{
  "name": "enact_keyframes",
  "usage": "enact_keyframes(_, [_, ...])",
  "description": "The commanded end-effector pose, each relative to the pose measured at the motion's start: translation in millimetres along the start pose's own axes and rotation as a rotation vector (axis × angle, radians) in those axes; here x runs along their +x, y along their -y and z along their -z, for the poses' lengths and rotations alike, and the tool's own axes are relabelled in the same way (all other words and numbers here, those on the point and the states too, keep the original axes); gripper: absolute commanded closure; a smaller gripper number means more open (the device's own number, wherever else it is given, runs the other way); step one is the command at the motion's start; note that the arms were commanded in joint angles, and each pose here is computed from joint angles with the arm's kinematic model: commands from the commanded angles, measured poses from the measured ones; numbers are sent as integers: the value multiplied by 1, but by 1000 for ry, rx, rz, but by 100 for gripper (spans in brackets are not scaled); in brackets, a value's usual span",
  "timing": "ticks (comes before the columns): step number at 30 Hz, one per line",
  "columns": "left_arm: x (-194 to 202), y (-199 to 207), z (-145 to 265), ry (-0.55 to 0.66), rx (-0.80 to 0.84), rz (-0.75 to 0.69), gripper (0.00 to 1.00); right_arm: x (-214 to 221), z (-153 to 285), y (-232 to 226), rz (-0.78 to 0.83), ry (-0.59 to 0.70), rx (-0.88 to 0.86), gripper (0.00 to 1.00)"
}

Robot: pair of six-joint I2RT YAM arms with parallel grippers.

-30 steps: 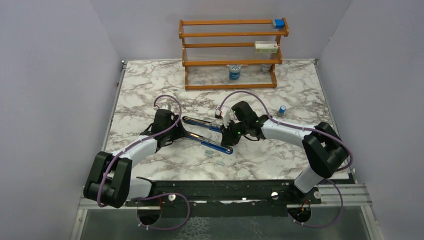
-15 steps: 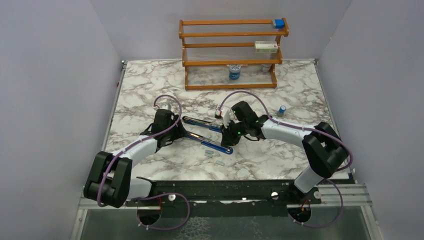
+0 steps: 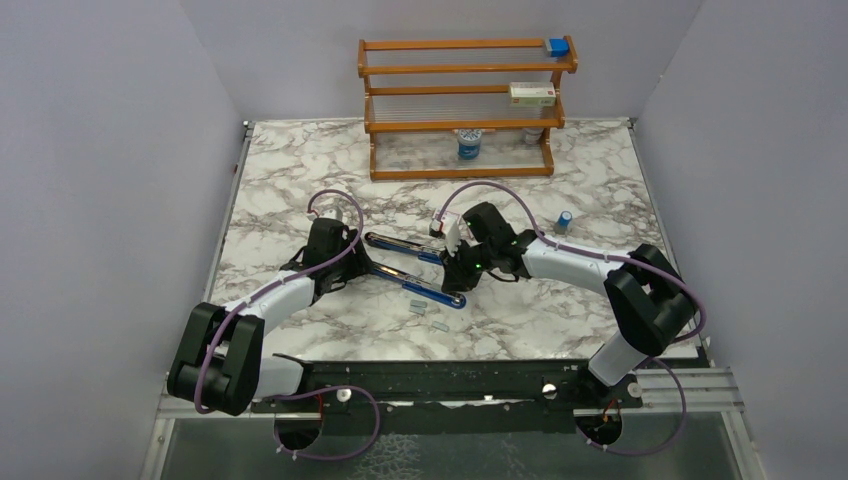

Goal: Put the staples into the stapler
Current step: Install the staple into the stapler.

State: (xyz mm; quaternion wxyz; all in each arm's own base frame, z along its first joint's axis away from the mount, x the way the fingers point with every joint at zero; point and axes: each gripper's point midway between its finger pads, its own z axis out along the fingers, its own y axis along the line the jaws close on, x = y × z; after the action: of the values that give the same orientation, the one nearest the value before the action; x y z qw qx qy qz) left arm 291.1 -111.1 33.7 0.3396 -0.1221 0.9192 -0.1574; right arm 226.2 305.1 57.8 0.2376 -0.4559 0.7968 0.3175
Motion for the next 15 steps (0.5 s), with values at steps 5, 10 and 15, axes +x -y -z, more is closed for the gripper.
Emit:
enact_keyframes(5, [9, -13, -2, -35, -60, -27, 38, -3, 0, 1, 14, 0, 17, 87])
enact_keyframes(10, [9, -13, -2, -34, -61, -27, 38, 3, -2, 3, 10, -26, 21, 86])
enact_keyframes(15, [9, -13, -2, -33, -59, -24, 38, 7, -4, 5, 10, -42, 32, 87])
